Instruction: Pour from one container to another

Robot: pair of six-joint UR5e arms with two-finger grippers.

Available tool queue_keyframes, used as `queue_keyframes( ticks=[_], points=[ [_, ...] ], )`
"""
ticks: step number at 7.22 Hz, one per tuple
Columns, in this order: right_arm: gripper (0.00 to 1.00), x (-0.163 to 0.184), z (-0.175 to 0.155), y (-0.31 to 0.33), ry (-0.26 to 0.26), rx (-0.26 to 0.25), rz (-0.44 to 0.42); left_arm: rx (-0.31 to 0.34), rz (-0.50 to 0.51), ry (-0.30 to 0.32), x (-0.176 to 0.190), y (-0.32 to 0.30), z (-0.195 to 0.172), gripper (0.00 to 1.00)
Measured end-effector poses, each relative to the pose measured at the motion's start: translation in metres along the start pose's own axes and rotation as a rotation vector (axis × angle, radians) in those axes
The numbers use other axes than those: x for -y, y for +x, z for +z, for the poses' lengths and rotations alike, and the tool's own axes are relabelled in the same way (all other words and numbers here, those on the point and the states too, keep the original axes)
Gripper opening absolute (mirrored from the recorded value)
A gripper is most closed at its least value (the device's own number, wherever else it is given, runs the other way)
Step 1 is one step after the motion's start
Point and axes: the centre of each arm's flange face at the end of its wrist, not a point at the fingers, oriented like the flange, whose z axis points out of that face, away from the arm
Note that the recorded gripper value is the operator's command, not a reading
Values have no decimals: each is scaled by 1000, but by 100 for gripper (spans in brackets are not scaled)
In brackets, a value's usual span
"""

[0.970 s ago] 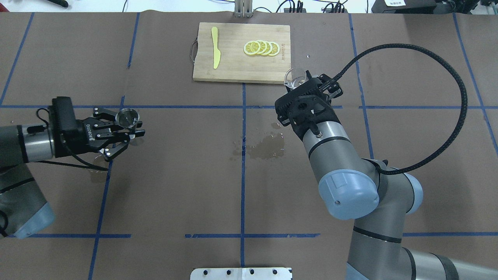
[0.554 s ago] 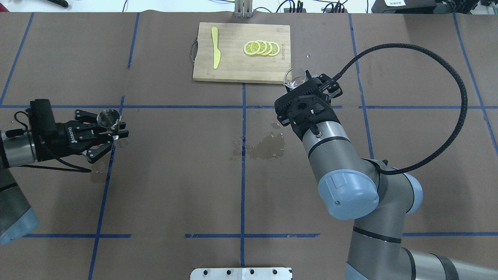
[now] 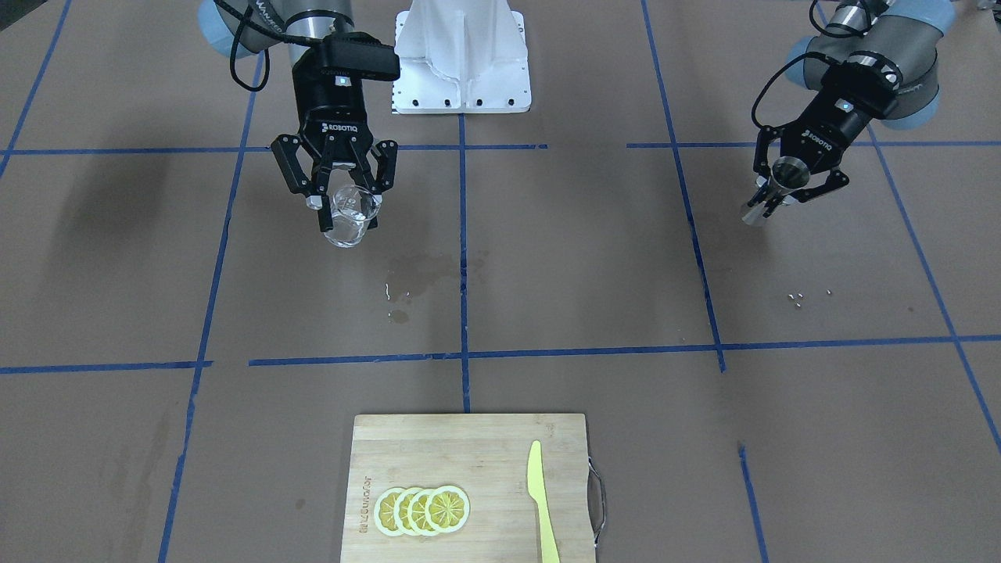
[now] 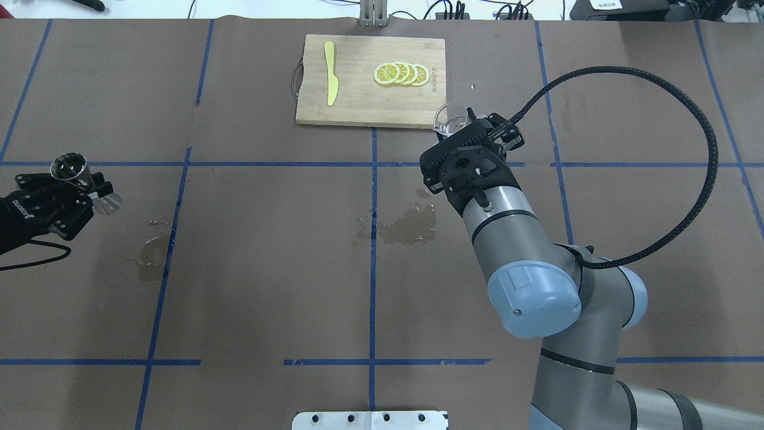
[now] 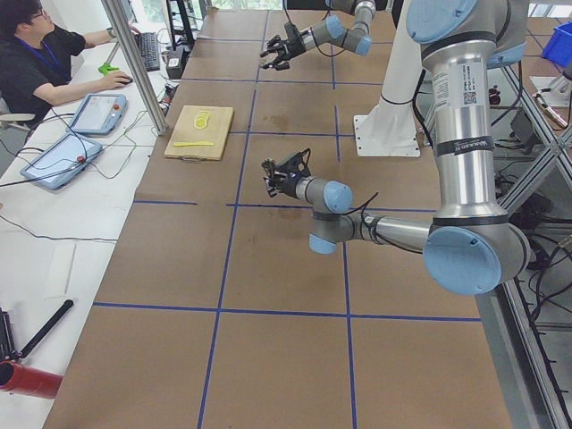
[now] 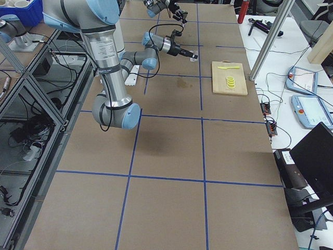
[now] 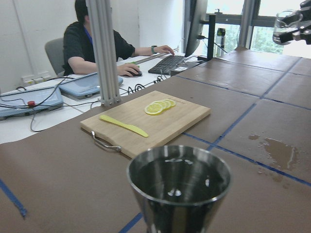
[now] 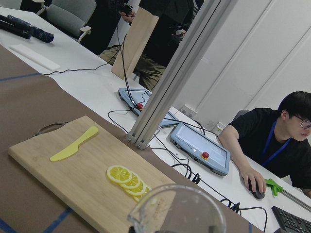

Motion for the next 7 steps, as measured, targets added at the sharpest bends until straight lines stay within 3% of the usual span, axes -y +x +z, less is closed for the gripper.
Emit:
queue_keyframes(
  ticks=[4,7],
  points=[
    [0,0,0,0,1,0,1,151,-133,35,-56,36,0,0],
    [0,0,0,0,1,0,0,266,-152,70,-95,54,-3,0]
  ],
)
